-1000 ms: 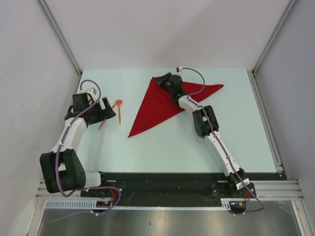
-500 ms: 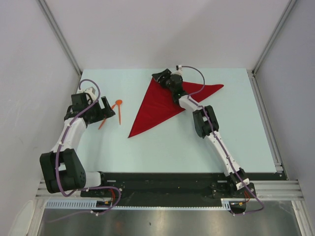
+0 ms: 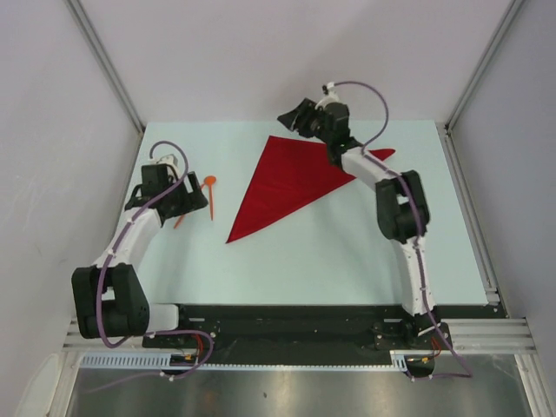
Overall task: Fold the napkin, place the utensils inside, and roll it up
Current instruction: Grab a utensil with the left arm
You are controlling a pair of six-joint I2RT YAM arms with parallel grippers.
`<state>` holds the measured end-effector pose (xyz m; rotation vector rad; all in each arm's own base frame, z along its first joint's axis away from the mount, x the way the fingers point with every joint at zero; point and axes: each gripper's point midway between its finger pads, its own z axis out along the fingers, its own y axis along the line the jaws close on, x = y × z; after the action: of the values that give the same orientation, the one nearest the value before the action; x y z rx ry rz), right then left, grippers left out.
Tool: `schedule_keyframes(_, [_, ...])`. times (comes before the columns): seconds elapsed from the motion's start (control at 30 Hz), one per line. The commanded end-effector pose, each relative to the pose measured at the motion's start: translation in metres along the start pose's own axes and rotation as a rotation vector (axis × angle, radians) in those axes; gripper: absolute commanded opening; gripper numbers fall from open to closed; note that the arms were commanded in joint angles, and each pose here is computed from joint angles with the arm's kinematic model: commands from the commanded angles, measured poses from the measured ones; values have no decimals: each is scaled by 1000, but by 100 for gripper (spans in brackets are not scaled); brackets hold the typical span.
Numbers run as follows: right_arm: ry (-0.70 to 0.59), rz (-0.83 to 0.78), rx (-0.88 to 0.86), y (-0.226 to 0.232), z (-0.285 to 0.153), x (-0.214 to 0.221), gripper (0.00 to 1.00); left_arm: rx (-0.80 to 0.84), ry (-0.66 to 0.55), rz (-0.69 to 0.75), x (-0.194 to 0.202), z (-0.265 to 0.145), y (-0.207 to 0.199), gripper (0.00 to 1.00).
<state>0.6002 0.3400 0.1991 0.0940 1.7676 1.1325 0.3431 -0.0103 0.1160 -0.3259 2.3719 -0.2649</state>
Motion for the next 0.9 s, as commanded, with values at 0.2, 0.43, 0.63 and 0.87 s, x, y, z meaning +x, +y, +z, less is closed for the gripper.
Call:
schedule_keyframes(0.2, [95,-226,58,56,-153,-39,56,-66,-17,6,-36,67,-21,76])
schedule_keyframes(0.43, [136,-184,132,35,-211,-18,55,-87,46,54,-50,117,-25,67])
schedule_keyframes(0.63, [193,-187,160,26,-226,-4,54,-140,91,88,-52,142,-15,59])
schedule_keyframes(0.87, [219,-179,172,25,-233,3,54,-132,142,106,-41,159,-13,46])
